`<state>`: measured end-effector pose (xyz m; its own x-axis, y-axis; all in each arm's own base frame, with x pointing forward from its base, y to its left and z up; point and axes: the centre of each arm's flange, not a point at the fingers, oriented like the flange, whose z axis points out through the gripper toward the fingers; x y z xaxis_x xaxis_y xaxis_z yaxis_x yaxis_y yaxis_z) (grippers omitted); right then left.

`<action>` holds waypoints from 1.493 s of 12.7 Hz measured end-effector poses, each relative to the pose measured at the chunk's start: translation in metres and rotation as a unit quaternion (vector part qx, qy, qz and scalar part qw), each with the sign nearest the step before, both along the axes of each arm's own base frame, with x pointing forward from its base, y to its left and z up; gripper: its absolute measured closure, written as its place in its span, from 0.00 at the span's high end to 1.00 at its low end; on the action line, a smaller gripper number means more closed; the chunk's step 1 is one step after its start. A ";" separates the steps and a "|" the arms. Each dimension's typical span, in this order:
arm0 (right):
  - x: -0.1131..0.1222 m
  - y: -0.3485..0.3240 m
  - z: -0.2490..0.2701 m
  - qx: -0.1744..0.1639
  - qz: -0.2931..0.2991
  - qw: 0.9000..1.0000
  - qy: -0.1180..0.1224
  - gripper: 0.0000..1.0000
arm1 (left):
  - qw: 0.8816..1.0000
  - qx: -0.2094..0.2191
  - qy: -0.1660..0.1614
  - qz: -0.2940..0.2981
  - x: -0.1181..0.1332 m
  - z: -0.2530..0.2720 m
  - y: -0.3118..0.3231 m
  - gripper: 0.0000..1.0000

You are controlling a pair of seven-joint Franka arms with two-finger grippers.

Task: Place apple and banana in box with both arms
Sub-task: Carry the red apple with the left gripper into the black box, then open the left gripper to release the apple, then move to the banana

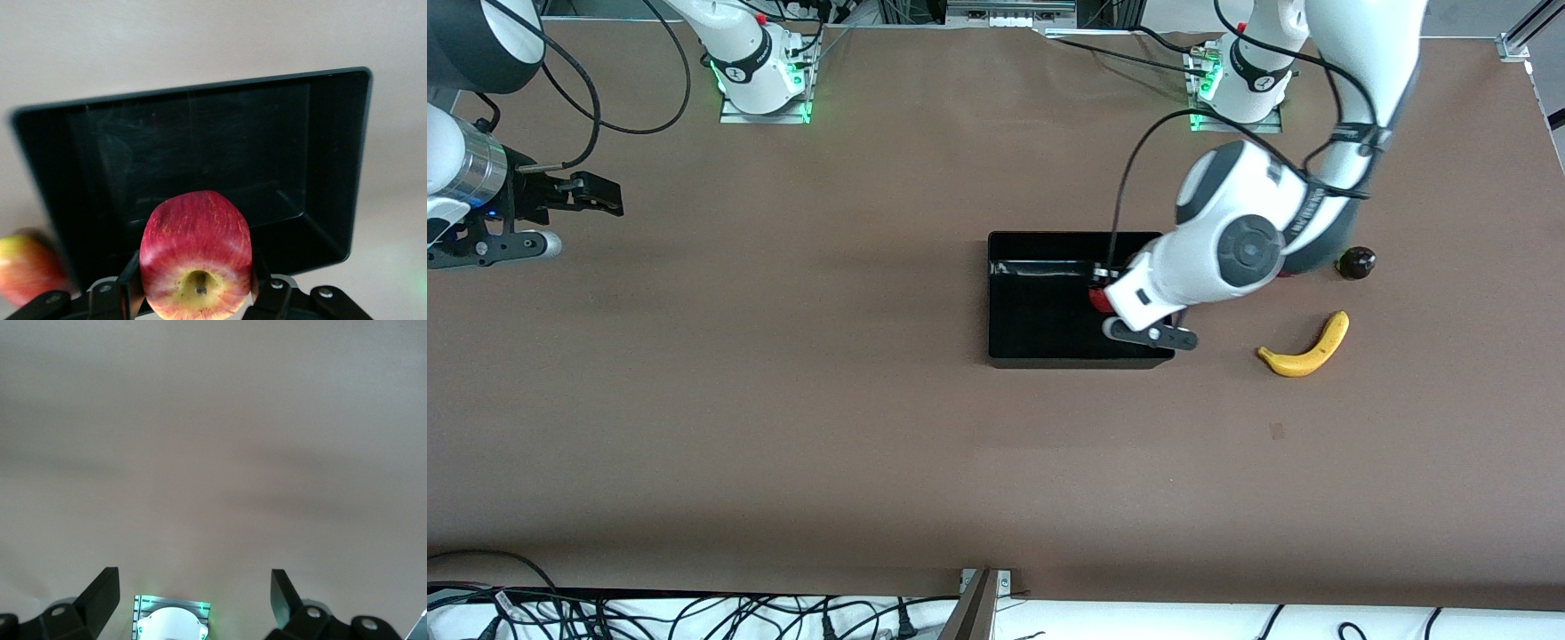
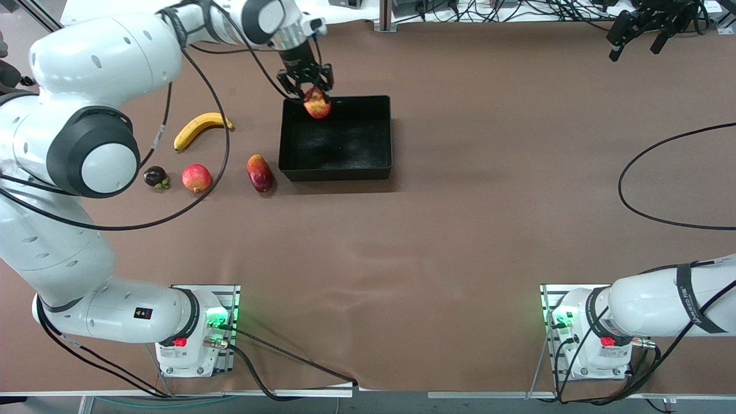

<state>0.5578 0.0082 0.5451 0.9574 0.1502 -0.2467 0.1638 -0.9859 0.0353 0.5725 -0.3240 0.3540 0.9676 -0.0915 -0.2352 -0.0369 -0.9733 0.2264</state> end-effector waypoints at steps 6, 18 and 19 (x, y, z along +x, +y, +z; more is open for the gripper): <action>0.000 0.000 0.000 0.000 0.000 1.000 0.001 1.00 | 0.998 0.010 -0.029 0.047 -0.043 -0.074 -0.091 0.64; 0.000 0.000 0.000 0.000 0.000 1.000 0.002 1.00 | 0.999 0.018 -0.001 0.048 -0.050 -0.134 -0.099 0.81; 0.000 0.000 0.000 0.000 0.000 1.000 0.002 1.00 | 0.999 0.018 -0.002 0.049 -0.048 -0.133 -0.098 0.89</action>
